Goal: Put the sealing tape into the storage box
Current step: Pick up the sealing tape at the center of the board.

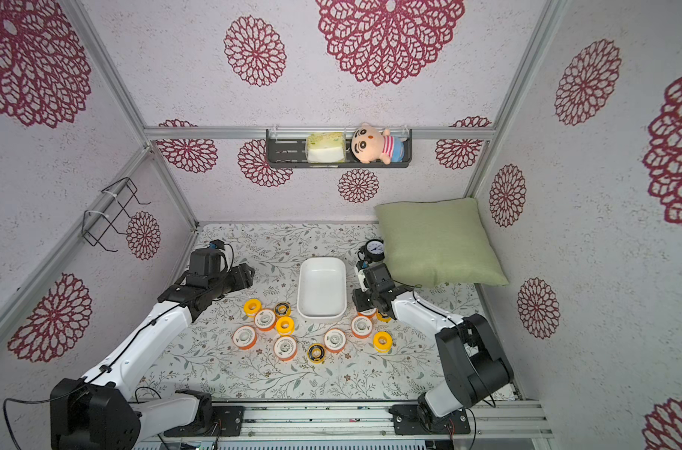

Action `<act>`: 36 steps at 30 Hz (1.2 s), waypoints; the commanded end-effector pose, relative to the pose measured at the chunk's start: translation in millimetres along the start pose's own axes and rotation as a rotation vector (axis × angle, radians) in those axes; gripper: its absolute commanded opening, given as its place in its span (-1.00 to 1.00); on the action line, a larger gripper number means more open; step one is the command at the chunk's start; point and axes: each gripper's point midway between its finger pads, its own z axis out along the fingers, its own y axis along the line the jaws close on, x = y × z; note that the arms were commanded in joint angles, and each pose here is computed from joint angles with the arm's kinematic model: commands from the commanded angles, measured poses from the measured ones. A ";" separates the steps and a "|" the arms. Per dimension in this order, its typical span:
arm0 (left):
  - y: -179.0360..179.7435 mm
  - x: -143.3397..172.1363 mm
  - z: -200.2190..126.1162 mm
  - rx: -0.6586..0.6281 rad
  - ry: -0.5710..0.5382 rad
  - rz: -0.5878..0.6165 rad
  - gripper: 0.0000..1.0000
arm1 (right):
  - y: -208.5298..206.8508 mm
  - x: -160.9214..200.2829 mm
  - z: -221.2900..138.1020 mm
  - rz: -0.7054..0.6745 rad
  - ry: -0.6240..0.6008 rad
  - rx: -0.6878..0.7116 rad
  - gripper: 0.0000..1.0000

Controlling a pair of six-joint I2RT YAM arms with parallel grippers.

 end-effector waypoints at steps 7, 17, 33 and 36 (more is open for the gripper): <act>2.5 -6.3 -0.9 -0.002 -0.023 0.005 0.37 | -5.3 12.5 4.5 -0.039 0.074 0.099 -0.14; 3.0 -5.4 0.9 -0.006 -0.014 0.006 0.36 | -9.9 22.7 15.1 -0.029 0.108 0.132 -0.13; 4.6 -3.2 3.1 -0.012 -0.002 0.008 0.37 | -19.0 31.8 36.9 -0.026 0.161 0.196 -0.40; 5.6 -3.6 2.9 -0.018 -0.003 0.009 0.37 | -18.3 26.7 34.6 -0.015 0.141 0.195 -0.51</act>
